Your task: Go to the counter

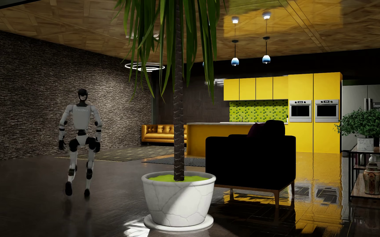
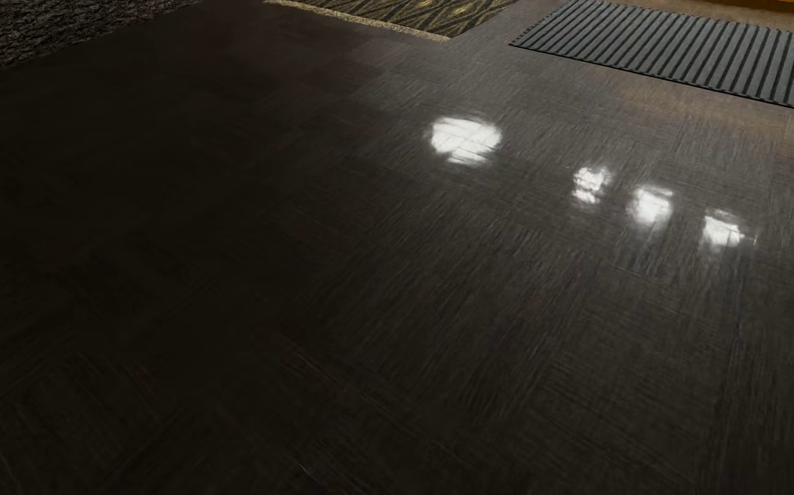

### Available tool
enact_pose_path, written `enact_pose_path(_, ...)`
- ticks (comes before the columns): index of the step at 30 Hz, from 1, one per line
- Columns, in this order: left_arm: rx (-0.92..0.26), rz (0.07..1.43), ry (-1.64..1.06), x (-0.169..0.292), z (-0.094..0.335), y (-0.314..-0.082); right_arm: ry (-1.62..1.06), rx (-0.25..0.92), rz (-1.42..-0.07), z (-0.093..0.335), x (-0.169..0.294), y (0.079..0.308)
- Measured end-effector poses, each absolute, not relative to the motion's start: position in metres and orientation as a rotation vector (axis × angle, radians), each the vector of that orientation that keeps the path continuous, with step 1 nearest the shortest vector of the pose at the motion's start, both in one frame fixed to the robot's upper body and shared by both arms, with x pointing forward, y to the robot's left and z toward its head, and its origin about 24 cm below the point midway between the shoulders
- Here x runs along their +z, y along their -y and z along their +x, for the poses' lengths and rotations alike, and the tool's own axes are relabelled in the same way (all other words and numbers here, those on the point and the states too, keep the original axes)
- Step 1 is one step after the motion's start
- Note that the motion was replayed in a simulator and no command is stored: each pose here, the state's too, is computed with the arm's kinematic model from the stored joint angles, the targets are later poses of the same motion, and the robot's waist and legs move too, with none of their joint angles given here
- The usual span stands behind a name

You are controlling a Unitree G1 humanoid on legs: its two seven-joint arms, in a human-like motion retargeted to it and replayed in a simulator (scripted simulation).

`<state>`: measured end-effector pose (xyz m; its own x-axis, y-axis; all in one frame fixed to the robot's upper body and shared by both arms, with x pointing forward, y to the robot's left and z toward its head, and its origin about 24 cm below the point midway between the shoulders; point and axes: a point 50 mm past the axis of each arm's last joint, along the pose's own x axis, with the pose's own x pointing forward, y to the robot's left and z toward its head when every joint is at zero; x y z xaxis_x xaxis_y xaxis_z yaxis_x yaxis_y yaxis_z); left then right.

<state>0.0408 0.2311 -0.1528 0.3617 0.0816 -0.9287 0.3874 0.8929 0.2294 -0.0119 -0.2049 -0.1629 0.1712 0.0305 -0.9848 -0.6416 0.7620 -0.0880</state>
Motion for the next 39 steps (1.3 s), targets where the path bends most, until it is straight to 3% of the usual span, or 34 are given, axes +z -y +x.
enact_pose_path(2,-0.257,0.465,-1.249,-0.157,0.024,-0.225,-1.274,0.496,-0.585,0.011,-0.162,0.209)
enact_pose_path(6,-0.208,0.454,-1.325,-0.155,-0.006,-0.238,-1.086,0.389,-0.567,0.075,-0.149,0.214)
enact_pose_path(9,-0.176,0.456,-1.395,-0.153,-0.027,-0.248,-1.019,0.335,-0.537,0.094,-0.141,0.215)
enact_pose_path(12,-0.193,0.463,-1.437,-0.157,-0.031,-0.246,-1.072,0.41,-0.529,0.077,-0.152,0.197)
enact_pose_path(16,-0.257,0.434,-1.317,-0.158,-0.006,-0.222,-1.184,0.463,-0.508,0.037,-0.162,0.187)
enact_pose_path(21,-0.279,0.495,-1.13,-0.144,0.046,-0.229,-1.383,0.462,-0.526,-0.03,-0.162,0.21)
enact_pose_path(25,-0.223,0.475,-1.187,-0.149,0.038,-0.235,-1.532,0.53,-0.584,-0.073,-0.16,0.221)
enact_pose_path(28,-0.262,0.487,-1.244,-0.155,0.024,-0.231,-1.448,0.471,-0.566,-0.04,-0.164,0.218)
enact_pose_path(36,-0.282,0.452,-1.298,-0.155,-0.005,-0.223,-0.777,0.327,-0.512,0.154,-0.112,0.198)
enact_pose_path(39,-0.266,0.451,-1.355,-0.157,-0.019,-0.228,-0.73,0.281,-0.479,0.163,-0.103,0.199)
